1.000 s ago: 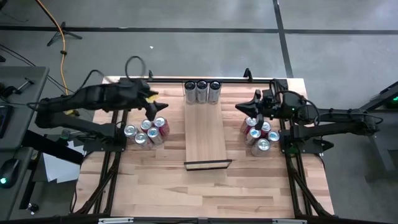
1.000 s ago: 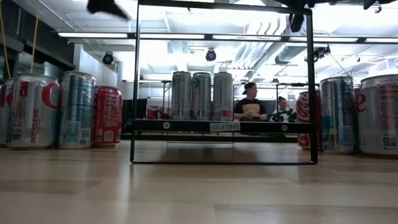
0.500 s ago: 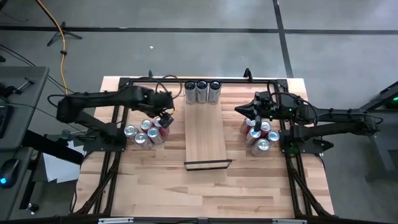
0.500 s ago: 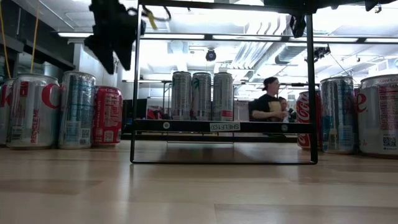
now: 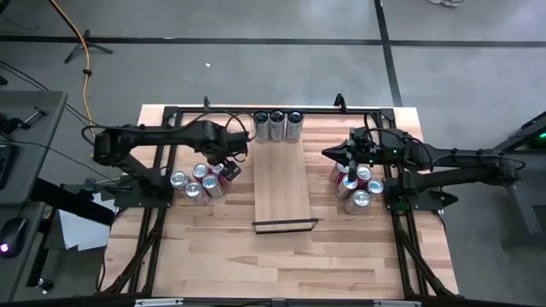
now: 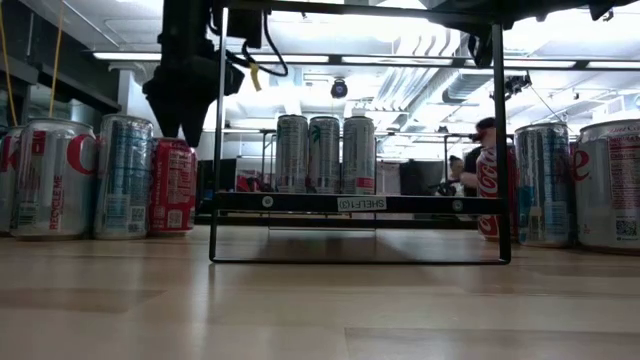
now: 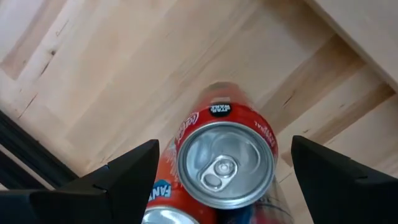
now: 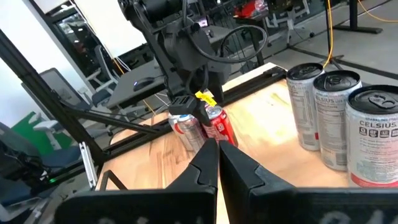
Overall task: Place canned beverage on shelf
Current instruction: Put the left red/white soda can on the shelf
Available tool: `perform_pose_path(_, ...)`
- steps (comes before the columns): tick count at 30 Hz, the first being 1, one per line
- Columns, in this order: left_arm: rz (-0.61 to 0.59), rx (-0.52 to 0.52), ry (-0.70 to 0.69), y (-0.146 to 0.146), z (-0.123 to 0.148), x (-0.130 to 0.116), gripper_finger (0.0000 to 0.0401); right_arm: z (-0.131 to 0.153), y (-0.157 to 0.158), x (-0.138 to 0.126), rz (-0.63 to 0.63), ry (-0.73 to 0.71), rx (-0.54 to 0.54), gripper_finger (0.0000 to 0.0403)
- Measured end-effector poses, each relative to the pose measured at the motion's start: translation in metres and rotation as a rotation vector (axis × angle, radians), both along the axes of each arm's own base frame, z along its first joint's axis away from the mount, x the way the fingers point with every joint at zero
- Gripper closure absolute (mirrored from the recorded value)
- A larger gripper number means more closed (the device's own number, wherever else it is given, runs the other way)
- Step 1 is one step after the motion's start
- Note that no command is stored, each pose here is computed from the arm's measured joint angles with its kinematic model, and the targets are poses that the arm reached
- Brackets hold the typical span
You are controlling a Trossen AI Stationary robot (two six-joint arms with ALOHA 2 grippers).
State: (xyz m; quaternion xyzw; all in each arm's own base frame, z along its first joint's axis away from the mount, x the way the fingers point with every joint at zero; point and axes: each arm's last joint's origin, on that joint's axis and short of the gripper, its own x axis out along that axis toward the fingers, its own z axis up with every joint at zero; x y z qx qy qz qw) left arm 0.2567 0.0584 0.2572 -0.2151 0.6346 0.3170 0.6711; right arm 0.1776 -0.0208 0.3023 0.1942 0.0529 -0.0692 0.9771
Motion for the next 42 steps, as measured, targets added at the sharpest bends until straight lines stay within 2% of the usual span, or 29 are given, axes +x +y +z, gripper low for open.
perform_pose_path(9, 0.004, -0.06, 0.027, -0.001, -0.028, -0.001, 0.0091, 0.0, 0.0, 0.0, 0.0, 0.003, 0.0, 0.0402)
perform_pose_path(19, -0.009, -0.063, 0.02, -0.002, -0.04, -0.003, 0.0093, 0.0, 0.0, 0.0, -0.001, 0.003, 0.0, 0.0402)
perform_pose_path(22, -0.009, -0.074, 0.038, -0.003, -0.045, -0.006, 0.0109, 0.0, 0.0, 0.0, -0.001, 0.003, 0.0, 0.0402)
perform_pose_path(27, -0.021, -0.076, 0.035, -0.002, -0.044, -0.006, 0.0168, 0.0, 0.0, 0.0, -0.008, 0.003, -0.001, 0.0402)
perform_pose_path(29, -0.024, -0.074, 0.031, 0.0, -0.043, -0.005, 0.0169, 0.0, -0.001, 0.0, -0.018, 0.003, -0.002, 0.0402)
perform_pose_path(35, -0.053, -0.053, -0.035, 0.009, -0.016, 0.005, 0.0169, 0.0, -0.001, 0.0, -0.023, 0.003, 0.002, 0.0402)
perform_pose_path(42, -0.104, -0.015, -0.131, 0.013, 0.047, 0.011, 0.0169, -0.001, -0.001, 0.0, -0.023, 0.002, 0.008, 0.0402)
